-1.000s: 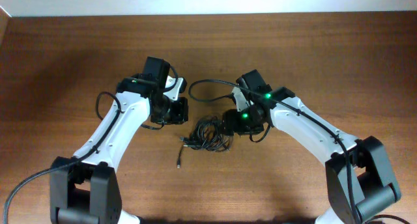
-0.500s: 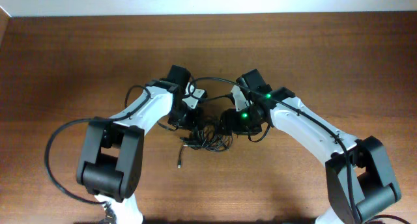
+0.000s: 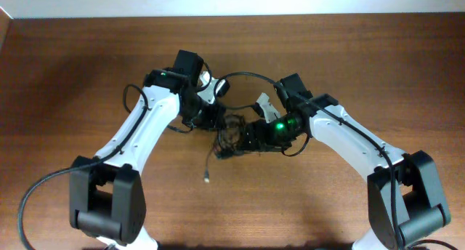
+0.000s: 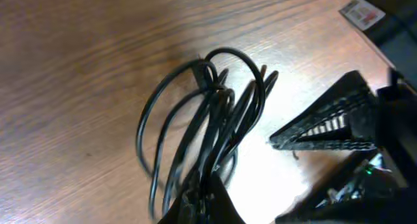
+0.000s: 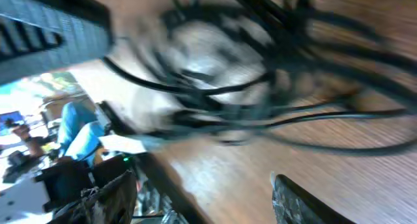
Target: Untangle cables
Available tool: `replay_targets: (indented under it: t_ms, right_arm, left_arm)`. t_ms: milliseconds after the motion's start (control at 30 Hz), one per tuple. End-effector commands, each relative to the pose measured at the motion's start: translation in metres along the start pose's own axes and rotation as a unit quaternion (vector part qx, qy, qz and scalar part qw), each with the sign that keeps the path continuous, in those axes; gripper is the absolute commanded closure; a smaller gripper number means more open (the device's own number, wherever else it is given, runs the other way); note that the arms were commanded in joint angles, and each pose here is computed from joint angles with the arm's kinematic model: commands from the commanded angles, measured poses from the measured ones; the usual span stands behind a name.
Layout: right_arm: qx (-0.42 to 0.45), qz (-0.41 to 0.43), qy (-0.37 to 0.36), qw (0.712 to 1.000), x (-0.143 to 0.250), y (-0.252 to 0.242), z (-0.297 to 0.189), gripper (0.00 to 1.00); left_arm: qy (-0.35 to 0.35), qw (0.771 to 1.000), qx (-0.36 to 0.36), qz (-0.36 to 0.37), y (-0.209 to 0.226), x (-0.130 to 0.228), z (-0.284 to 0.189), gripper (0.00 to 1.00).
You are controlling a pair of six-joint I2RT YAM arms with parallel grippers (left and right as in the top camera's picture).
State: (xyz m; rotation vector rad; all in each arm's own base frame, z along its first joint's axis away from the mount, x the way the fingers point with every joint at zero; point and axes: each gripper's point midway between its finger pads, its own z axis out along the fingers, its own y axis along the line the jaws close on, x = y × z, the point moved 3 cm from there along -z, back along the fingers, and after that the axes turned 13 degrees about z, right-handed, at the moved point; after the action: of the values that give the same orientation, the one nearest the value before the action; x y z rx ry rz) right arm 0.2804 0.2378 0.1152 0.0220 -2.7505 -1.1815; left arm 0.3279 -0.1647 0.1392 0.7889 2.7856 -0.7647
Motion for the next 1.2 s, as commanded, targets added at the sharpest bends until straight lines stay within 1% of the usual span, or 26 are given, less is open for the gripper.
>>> replay_targets:
  t_ms: [0,67,167,300,367,400,433,467,500,533,567,600,667,733,800,833,900,933,967,1000,1033,1067,1100,1167]
  right_arm:
    - [-0.050,0.016,0.024,0.998,0.008,0.015,-0.002,0.34]
    - [-0.049,0.040,0.024,0.998,0.007,0.015,-0.001,0.37]
    - [-0.027,0.043,0.010,0.999,0.004,0.008,-0.001,0.38]
    - [-0.024,0.038,0.010,0.999,0.004,0.007,-0.001,0.37]
    - [-0.004,0.041,0.000,0.999,0.002,0.001,-0.001,0.37]
    - [0.002,0.043,-0.002,0.999,0.002,0.000,-0.001,0.37]
    - [0.010,0.045,-0.005,0.999,0.001,-0.003,-0.001,0.37]
    - [0.021,0.046,-0.010,0.999,0.000,-0.007,-0.001,0.37]
    - [0.042,0.049,-0.019,0.998,-0.002,-0.013,-0.001,0.37]
    - [0.057,0.052,-0.024,0.997,-0.002,-0.018,-0.002,0.37]
    - [0.071,0.057,-0.029,0.995,-0.003,-0.023,-0.003,0.37]
    - [0.085,0.069,-0.038,0.993,-0.006,-0.031,-0.008,0.37]
    - [0.085,0.085,-0.044,0.992,-0.010,-0.038,-0.016,0.37]
    - [0.084,0.126,-0.060,0.987,-0.017,-0.057,-0.036,0.34]
    - [0.086,0.175,-0.077,0.978,-0.023,-0.080,-0.058,0.32]
    - [0.098,0.195,-0.089,0.972,-0.025,-0.093,-0.069,0.32]
    - [0.114,0.224,-0.104,0.962,-0.026,-0.110,-0.083,0.32]
    - [0.124,0.233,-0.108,0.958,-0.025,-0.119,-0.089,0.32]
    - [0.127,0.222,-0.109,0.961,-0.025,-0.122,-0.092,0.32]
    - [0.128,0.216,-0.108,0.962,-0.025,-0.123,-0.093,0.32]
    - [0.128,0.213,-0.107,0.963,-0.025,-0.123,-0.093,0.32]
    - [0.129,0.208,-0.107,0.964,-0.025,-0.123,-0.093,0.32]
    - [0.130,0.208,-0.107,0.963,-0.025,-0.124,-0.093,0.32]
    - [0.137,0.208,-0.110,0.962,-0.025,-0.126,-0.094,0.32]
  left_arm:
    - [-0.021,0.999,0.041,0.009,-0.015,-0.007,-0.009,1.00]
    - [-0.023,0.999,0.049,0.004,-0.018,-0.008,-0.009,1.00]
    - [-0.007,1.000,-0.020,-0.016,0.002,-0.003,-0.009,1.00]
    - [-0.005,1.000,-0.020,-0.016,0.002,-0.002,-0.008,1.00]
    - [-0.003,0.999,-0.027,-0.017,0.005,-0.002,-0.008,1.00]
    - [0.000,0.999,-0.035,-0.018,0.007,-0.001,-0.007,0.87]
    - [0.007,0.998,-0.052,-0.020,0.012,0.002,-0.007,0.66]
    - [0.011,0.998,-0.063,-0.027,0.016,0.005,-0.006,0.51]
    - [0.017,0.996,-0.079,-0.041,0.021,0.008,-0.005,0.40]
    - [0.020,0.995,-0.083,-0.044,0.022,0.009,-0.004,0.38]
    - [0.020,0.995,-0.083,-0.043,0.021,0.009,-0.004,0.38]
    - [0.022,0.996,-0.082,-0.038,0.018,0.009,-0.002,0.41]
    - [0.026,0.996,-0.079,-0.028,0.012,0.009,0.001,0.48]
    - [0.032,0.996,-0.088,-0.011,0.003,0.007,0.009,0.53]
    - [0.044,0.990,-0.128,-0.024,0.003,0.006,0.022,0.66]
    - [0.049,0.990,-0.129,-0.023,0.000,0.005,0.031,0.72]
    - [0.059,0.990,-0.125,-0.017,-0.005,0.003,0.051,0.82]
    - [0.059,0.990,-0.124,-0.011,-0.007,0.001,0.061,0.82]
    - [0.055,0.991,-0.123,-0.001,-0.009,-0.004,0.070,0.78]
    - [0.047,0.990,-0.130,0.002,-0.009,-0.009,0.081,0.77]
    - [0.044,0.985,-0.167,-0.028,-0.001,-0.011,0.090,0.74]
    - [0.045,0.979,-0.192,-0.042,0.006,-0.010,0.097,0.62]
    - [0.045,0.978,-0.201,-0.043,0.008,-0.010,0.102,0.58]
    - [0.048,0.978,-0.199,-0.036,0.008,-0.011,0.117,0.56]
